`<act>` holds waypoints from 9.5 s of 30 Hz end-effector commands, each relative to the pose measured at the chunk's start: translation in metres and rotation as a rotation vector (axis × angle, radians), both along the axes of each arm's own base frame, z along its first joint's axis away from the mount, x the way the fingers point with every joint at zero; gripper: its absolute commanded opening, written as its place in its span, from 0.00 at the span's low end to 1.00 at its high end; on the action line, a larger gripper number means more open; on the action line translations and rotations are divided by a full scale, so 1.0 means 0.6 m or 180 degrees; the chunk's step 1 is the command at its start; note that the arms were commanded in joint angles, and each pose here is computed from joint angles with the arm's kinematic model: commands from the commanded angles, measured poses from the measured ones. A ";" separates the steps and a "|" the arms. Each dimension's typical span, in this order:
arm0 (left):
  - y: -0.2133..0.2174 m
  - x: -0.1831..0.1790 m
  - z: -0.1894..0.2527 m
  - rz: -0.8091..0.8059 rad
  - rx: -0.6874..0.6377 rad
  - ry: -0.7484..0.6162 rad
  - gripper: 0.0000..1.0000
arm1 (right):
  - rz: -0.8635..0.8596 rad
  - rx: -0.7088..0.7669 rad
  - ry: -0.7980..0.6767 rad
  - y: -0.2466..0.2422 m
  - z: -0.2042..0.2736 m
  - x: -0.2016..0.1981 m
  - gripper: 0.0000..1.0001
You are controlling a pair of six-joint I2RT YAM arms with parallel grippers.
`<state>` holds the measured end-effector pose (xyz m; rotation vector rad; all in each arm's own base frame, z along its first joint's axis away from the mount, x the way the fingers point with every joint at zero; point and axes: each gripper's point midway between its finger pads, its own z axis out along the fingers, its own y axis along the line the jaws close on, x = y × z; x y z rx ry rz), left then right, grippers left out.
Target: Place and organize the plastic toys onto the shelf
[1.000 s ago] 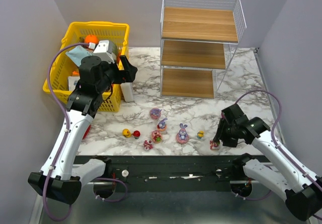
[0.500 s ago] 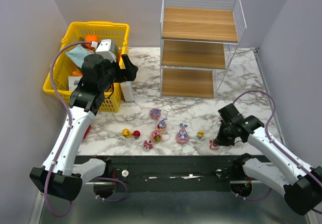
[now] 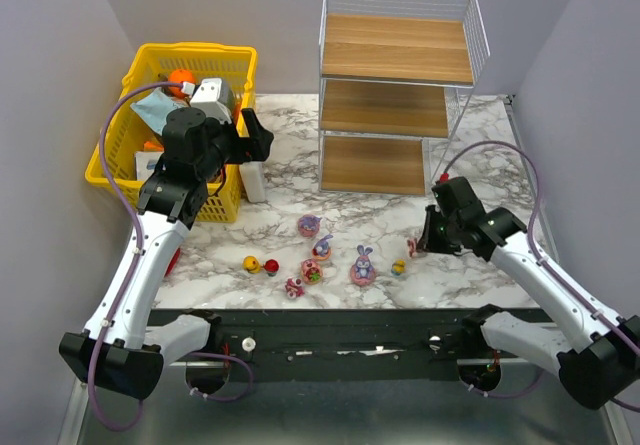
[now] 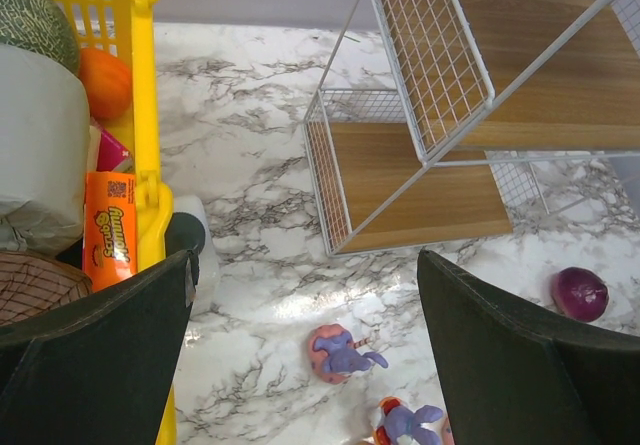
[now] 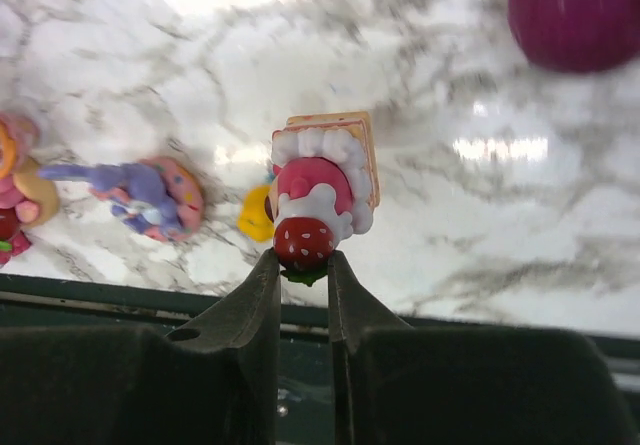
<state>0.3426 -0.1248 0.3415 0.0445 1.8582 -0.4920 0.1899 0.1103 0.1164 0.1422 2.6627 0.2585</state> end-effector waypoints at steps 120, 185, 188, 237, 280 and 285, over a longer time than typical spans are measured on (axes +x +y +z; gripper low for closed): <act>-0.005 -0.034 -0.014 -0.0164 -0.0029 -0.0001 0.99 | -0.0513 0.0508 -0.0223 0.072 -0.130 0.110 0.01; 0.000 -0.033 -0.032 -0.0098 -0.0009 0.0077 0.99 | -0.3247 0.1942 -0.0114 0.079 -0.062 0.132 0.72; 0.001 -0.033 -0.033 -0.0093 -0.0007 0.0076 0.99 | -0.3207 0.1999 -0.0096 0.084 -0.057 0.131 0.74; 0.001 -0.022 -0.039 -0.0070 0.0048 0.0118 0.99 | -0.3277 0.2047 -0.0366 0.098 -0.048 0.192 0.31; 0.011 -0.012 -0.046 0.0019 0.0145 0.0194 0.99 | -0.2789 0.1608 -0.0803 0.033 -0.060 0.346 0.39; 0.009 -0.011 -0.047 0.0011 0.0140 0.0205 0.99 | -0.2790 0.1660 -0.0758 0.042 -0.078 0.355 0.41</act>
